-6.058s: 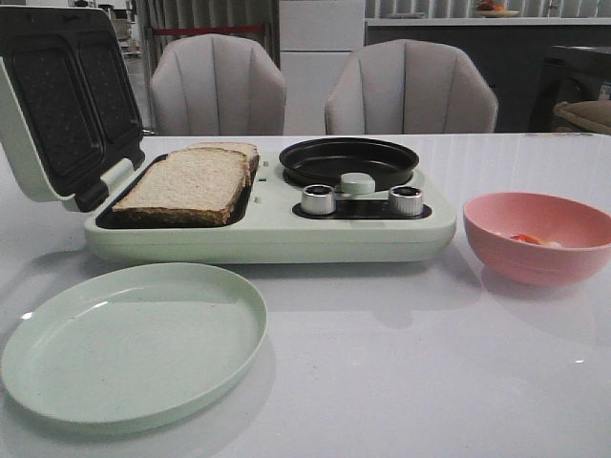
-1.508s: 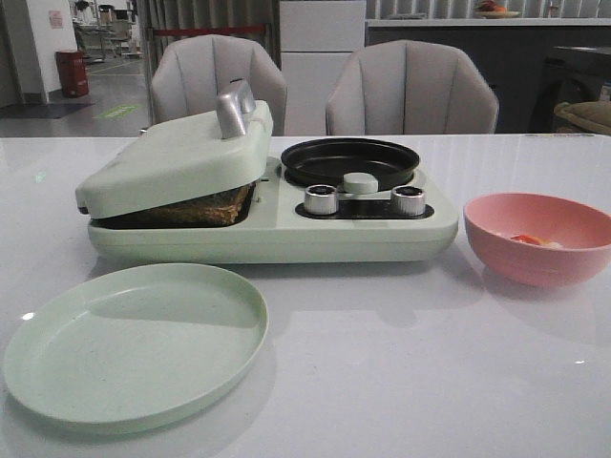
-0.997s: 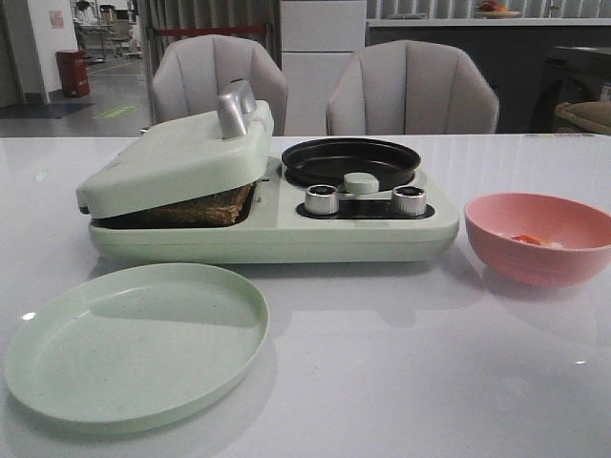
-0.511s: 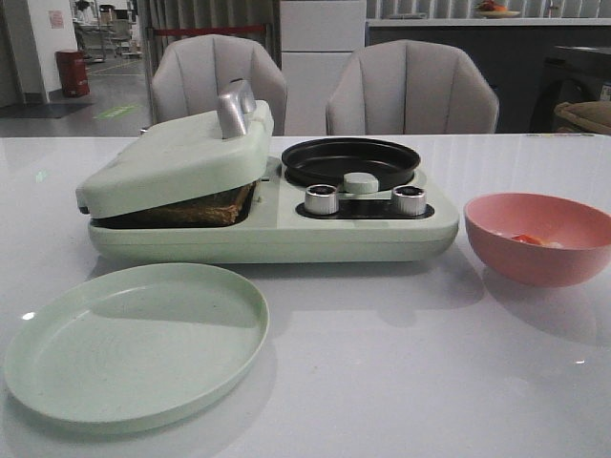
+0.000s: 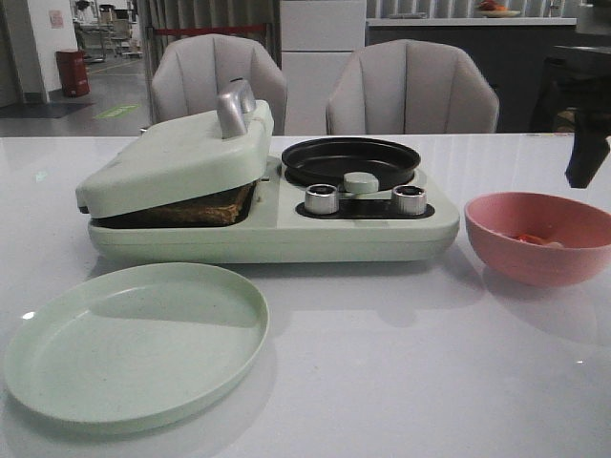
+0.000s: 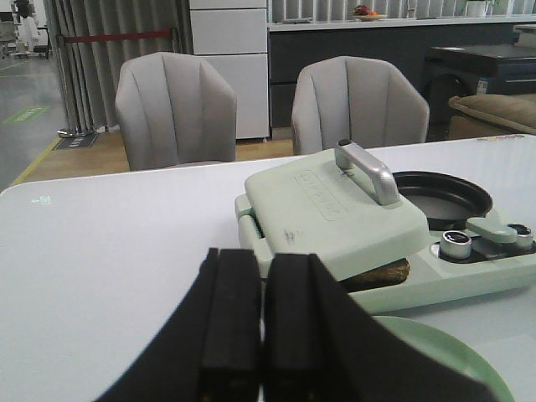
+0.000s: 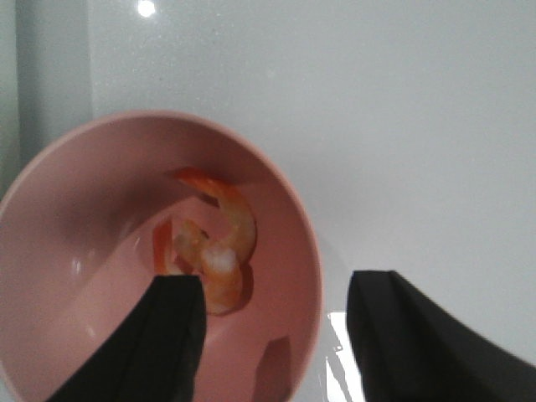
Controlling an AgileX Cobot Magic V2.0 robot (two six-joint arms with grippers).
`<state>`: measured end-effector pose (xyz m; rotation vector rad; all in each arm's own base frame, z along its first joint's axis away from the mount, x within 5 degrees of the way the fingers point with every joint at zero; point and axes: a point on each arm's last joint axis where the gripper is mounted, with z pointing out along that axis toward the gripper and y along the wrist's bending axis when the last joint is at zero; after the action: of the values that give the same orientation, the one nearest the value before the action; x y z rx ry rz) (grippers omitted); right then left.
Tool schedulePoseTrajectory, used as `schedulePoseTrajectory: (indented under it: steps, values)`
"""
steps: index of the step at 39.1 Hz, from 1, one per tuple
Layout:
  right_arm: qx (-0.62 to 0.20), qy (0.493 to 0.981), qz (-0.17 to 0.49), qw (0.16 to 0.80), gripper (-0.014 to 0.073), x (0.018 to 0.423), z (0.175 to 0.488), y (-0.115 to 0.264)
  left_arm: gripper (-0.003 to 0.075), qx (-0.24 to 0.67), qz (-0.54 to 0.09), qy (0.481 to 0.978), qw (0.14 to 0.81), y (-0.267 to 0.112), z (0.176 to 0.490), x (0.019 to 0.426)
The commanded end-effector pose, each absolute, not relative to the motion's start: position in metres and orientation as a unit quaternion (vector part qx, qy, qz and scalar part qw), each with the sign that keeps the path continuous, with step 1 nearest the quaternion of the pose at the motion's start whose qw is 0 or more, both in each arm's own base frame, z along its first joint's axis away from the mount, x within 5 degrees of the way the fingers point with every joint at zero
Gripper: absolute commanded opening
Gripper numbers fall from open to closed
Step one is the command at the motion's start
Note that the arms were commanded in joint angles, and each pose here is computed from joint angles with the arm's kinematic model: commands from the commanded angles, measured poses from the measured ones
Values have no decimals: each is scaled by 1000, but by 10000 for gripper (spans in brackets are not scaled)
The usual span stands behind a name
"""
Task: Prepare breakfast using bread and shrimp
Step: 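Lower the right gripper into the pink bowl toward the shrimp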
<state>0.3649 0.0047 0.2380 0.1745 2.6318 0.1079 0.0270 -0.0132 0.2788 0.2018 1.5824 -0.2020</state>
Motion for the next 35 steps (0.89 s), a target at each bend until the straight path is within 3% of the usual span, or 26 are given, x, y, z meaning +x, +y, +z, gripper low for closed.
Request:
schedulePoseTrajectory:
  steps: [1, 15, 28, 35]
  values:
    - [69, 954, 46, 288, 477, 382, 255, -1, 113, 76, -97, 674, 728, -12, 294, 25]
    - [70, 965, 62, 247, 465, 413, 220, -7, 114, 76, -97, 674, 728, -12, 294, 25]
    - [82, 966, 79, 231, 132, 419, 204, -4, 113, 76, -97, 674, 728, -12, 294, 25]
    - [52, 963, 74, 255, 137, 423, 222, -4, 113, 76, -97, 674, 728, -12, 294, 25]
